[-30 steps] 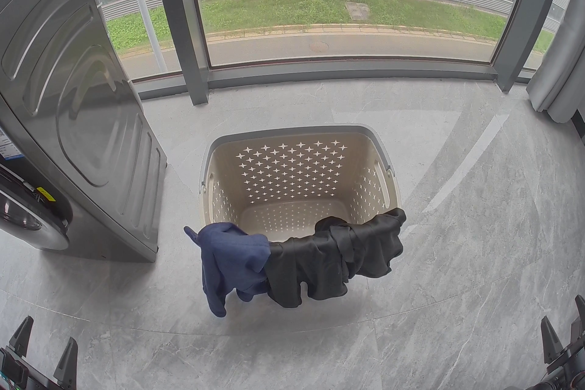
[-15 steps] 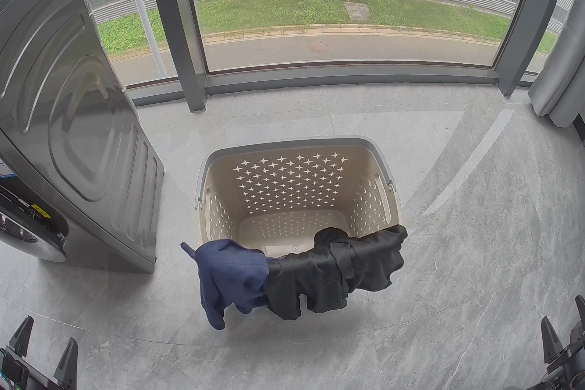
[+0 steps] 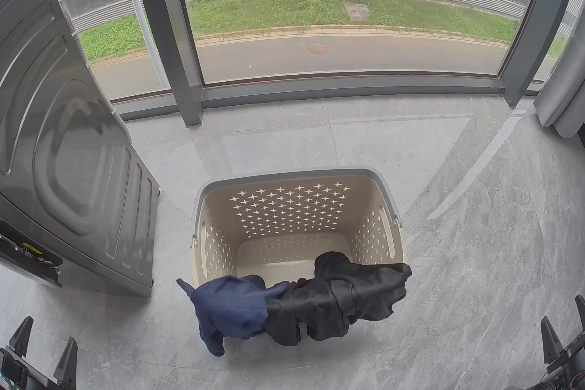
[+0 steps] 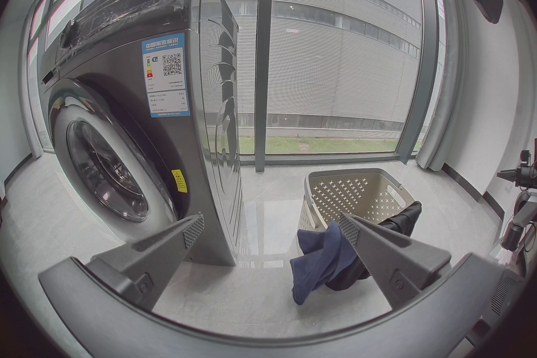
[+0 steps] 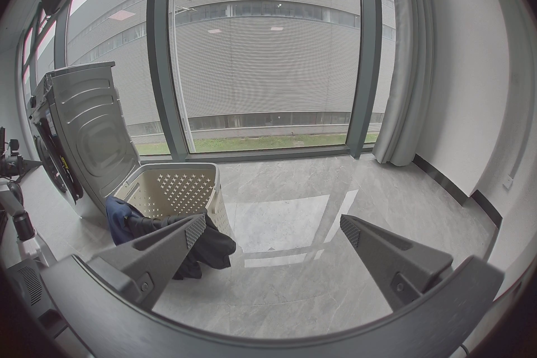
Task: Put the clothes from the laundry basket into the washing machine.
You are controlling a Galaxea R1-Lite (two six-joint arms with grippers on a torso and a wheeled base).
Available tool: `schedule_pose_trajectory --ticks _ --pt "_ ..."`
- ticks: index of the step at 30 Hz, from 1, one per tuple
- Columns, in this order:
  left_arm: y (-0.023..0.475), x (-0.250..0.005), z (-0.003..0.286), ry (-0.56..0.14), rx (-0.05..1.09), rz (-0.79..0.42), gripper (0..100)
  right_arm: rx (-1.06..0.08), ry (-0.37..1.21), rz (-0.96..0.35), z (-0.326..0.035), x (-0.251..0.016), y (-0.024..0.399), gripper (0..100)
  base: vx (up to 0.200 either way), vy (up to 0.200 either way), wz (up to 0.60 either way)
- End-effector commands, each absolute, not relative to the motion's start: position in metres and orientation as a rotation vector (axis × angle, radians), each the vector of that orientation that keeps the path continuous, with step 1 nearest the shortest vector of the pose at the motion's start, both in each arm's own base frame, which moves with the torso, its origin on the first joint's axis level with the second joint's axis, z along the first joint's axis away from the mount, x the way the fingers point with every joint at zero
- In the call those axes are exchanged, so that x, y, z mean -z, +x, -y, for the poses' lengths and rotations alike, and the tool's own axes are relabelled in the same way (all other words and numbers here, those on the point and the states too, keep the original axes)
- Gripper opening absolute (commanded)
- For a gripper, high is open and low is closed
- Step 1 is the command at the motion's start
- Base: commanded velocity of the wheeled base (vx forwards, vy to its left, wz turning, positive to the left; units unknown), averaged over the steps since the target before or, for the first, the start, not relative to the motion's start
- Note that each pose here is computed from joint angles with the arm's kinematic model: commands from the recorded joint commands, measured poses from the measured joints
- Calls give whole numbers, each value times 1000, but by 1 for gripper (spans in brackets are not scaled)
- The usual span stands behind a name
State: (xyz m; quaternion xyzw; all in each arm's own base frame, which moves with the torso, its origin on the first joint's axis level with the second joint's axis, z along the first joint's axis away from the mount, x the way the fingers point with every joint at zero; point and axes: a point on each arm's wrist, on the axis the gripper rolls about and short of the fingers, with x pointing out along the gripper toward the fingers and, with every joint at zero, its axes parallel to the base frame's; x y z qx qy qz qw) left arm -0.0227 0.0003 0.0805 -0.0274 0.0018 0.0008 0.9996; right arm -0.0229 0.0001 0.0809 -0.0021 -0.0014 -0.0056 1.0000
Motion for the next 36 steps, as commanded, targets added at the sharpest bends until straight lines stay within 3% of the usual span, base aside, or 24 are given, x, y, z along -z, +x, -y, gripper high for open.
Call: schedule_pose_trajectory --ticks 1,5,20,30,36 --pt "-22 -75 0 -54 -2 -8 100 12 -5 2 0 -76 -23 100 0 0 0" --pt "-22 -75 0 -55 -3 -8 100 12 -5 2 0 -76 -23 100 0 -150 0" --pt "-23 -76 0 -55 -2 -6 100 12 -5 2 0 -76 -23 100 0 0 0" --pt "-22 -75 0 -55 -2 -8 100 11 -5 2 0 -76 -23 100 200 0 0" --pt "-23 -76 0 -55 -2 -6 100 12 -5 2 0 -76 -23 100 0 -33 0"
